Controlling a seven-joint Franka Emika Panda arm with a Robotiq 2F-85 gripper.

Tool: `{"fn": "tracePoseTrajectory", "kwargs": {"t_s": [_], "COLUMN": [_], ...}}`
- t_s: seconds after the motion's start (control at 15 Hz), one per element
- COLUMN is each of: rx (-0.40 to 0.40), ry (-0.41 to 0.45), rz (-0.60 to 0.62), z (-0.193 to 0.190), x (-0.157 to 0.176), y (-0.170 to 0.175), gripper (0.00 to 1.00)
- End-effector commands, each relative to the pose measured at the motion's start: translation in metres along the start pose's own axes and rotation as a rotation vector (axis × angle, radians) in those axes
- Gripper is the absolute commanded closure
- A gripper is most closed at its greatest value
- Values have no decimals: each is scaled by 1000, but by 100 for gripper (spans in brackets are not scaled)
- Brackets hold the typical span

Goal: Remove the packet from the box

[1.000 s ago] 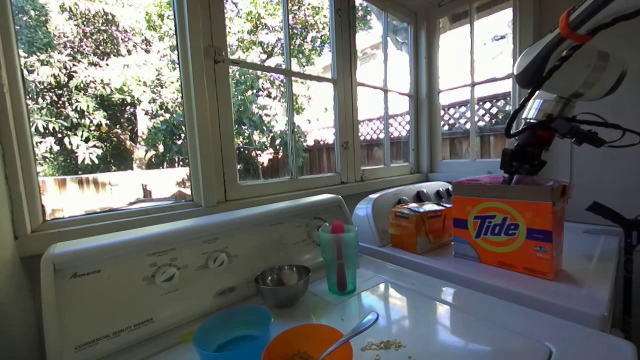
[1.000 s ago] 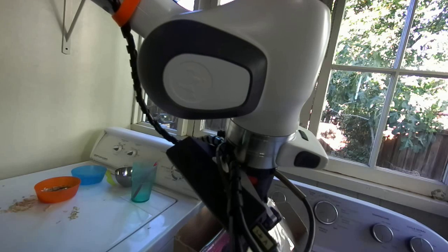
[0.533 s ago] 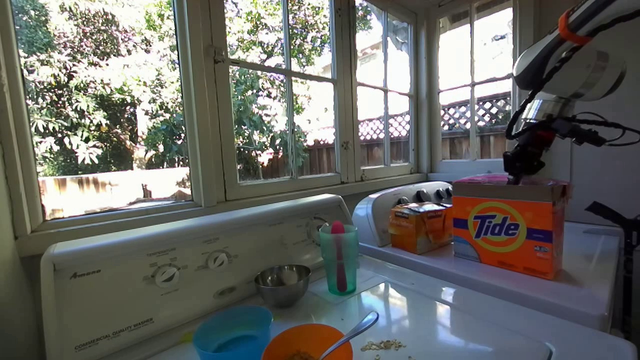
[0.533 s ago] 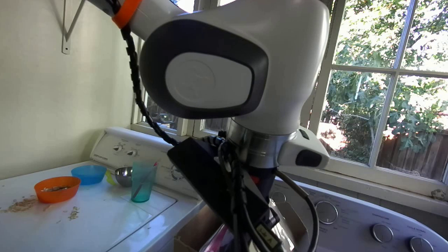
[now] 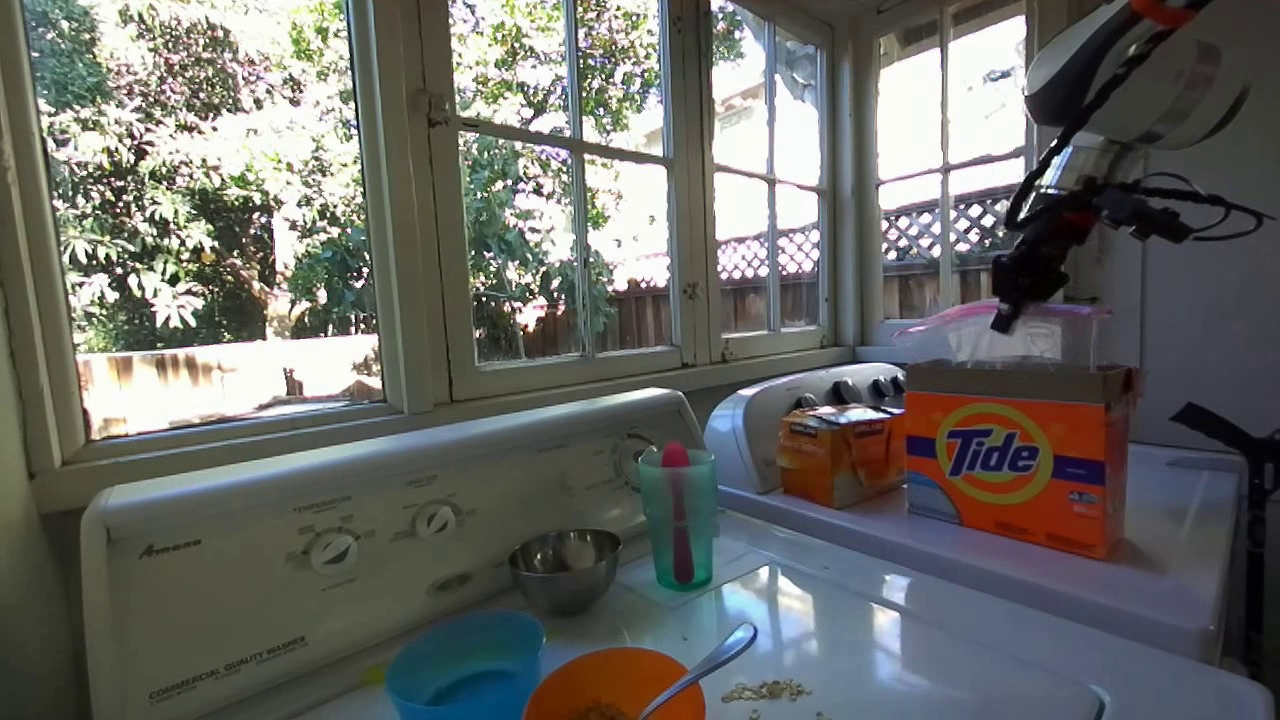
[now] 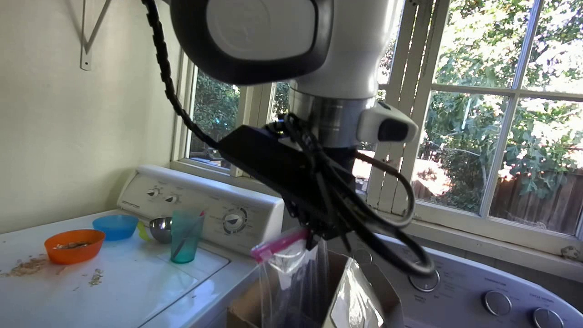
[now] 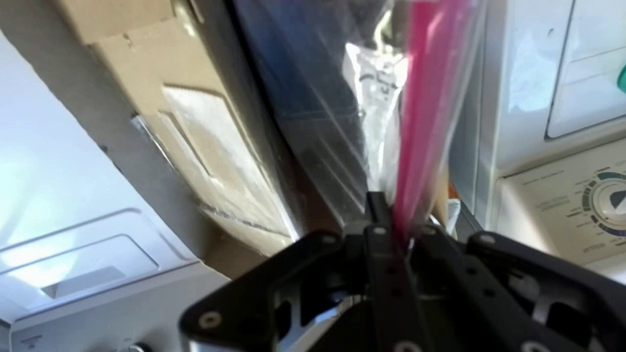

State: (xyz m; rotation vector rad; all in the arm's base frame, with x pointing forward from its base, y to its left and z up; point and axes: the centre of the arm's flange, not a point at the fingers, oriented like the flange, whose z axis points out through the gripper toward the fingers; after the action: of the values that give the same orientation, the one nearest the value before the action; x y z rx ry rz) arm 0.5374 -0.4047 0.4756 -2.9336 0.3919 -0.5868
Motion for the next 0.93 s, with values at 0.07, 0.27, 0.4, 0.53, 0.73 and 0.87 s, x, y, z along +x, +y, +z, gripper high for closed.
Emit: {"fn": "tracePoseTrajectory", "kwargs": {"t_s": [0.07, 0.27, 0.4, 0.53, 0.73, 0.87], "rx": [-23, -68, -103, -96, -24, 72], "ry": [89, 182, 258, 331, 398, 415], "rz": [-99, -183, -253, -324, -427, -483], "z": [-61, -116, -156, -194, -240, -256], "x": [10, 19, 24, 25, 19, 12], "y": [-37, -63, -85, -110, -142, -157], "gripper": [99, 99, 99, 99, 99, 99]}}
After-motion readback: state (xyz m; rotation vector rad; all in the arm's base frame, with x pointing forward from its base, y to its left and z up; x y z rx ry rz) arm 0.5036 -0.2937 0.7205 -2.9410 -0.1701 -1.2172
